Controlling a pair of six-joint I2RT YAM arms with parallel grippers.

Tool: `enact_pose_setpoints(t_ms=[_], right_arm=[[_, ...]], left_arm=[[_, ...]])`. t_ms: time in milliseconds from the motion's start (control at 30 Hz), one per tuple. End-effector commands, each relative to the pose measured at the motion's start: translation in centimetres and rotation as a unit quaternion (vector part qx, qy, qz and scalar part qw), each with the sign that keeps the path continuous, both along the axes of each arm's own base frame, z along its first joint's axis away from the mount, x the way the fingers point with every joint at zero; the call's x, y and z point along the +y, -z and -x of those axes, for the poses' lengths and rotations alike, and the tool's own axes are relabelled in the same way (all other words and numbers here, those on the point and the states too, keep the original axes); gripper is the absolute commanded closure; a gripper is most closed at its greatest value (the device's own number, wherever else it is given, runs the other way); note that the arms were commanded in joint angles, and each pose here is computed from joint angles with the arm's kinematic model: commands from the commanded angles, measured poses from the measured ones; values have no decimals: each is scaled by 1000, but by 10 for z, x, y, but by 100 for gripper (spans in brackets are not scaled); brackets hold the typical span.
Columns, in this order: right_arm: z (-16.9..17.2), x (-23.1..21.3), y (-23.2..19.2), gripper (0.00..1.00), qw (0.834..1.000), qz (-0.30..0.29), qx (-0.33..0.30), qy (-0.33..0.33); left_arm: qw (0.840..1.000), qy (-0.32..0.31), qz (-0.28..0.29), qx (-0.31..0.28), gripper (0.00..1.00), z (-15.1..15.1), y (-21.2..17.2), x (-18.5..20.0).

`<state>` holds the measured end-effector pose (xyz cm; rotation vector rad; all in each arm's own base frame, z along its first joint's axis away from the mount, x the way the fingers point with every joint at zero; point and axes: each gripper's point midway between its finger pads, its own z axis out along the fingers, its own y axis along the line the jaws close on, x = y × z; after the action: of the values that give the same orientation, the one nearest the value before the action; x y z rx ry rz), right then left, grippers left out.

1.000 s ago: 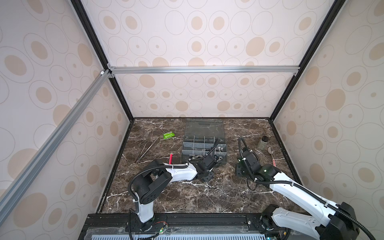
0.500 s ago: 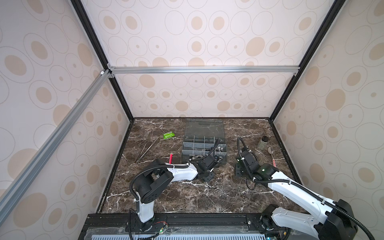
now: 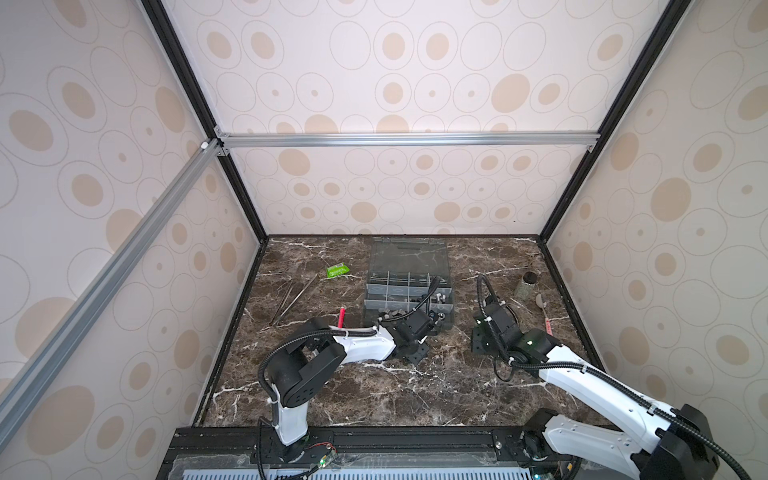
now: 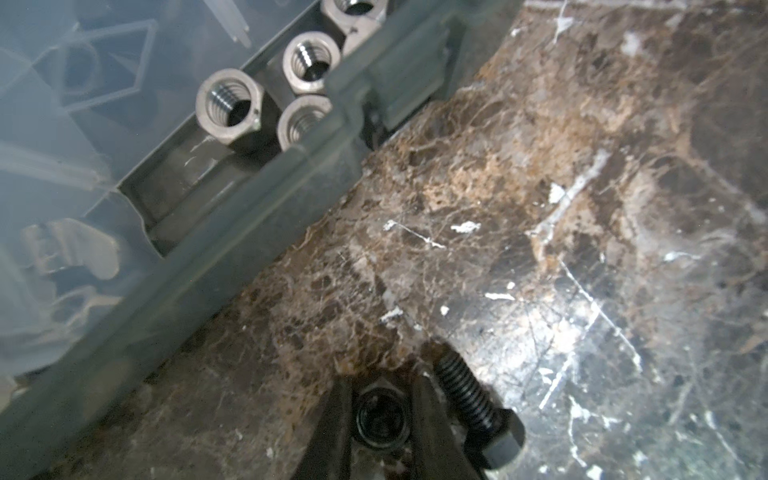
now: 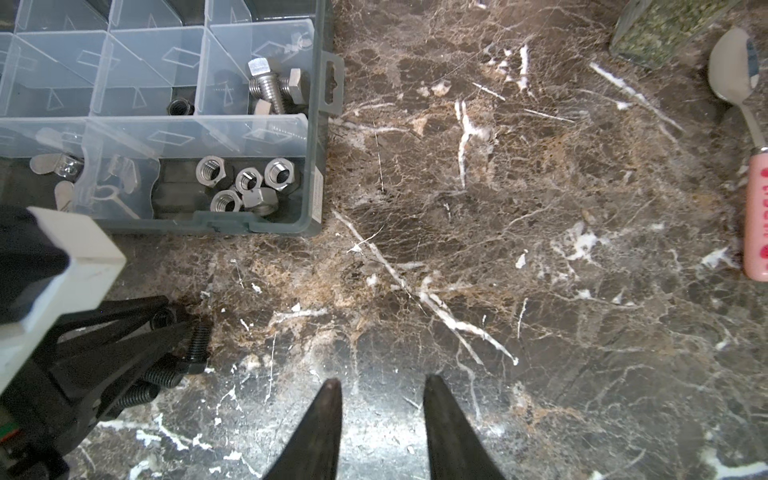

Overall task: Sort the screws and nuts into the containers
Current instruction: 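Carry the black nut with the left gripper over the compartment and release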

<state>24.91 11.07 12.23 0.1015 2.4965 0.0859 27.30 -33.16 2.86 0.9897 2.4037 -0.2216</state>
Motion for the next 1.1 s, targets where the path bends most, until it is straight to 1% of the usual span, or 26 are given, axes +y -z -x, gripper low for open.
enact_pose_setpoints(t_ms=[0,167,300,433,600,733,900,1067], right_arm=[[4,-10,-3,64,1000,6,-3,19],[7,-14,-7,64,1000,6,-9,22],[8,-15,-8,64,1000,6,-9,25],[8,-15,-9,64,1000,4,-9,26],[10,-15,-9,64,1000,2,-5,26],[12,-16,-7,64,1000,2,-2,28],[14,-18,-7,64,1000,1,-3,30],[16,-19,-5,64,999,0,-1,32]], left_arm=[[999,-1,42,-32,84,-15,-46,-10],[996,-11,74,-56,84,-37,-79,-12],[992,-25,99,-76,83,-64,-102,-12],[990,-36,107,-88,83,-93,-114,-14],[989,-52,110,-89,82,-130,-113,-18],[988,-53,117,-80,82,-149,-106,-28],[990,-52,111,-71,81,-159,-92,-34],[990,-49,117,-59,80,-161,-81,-39]])
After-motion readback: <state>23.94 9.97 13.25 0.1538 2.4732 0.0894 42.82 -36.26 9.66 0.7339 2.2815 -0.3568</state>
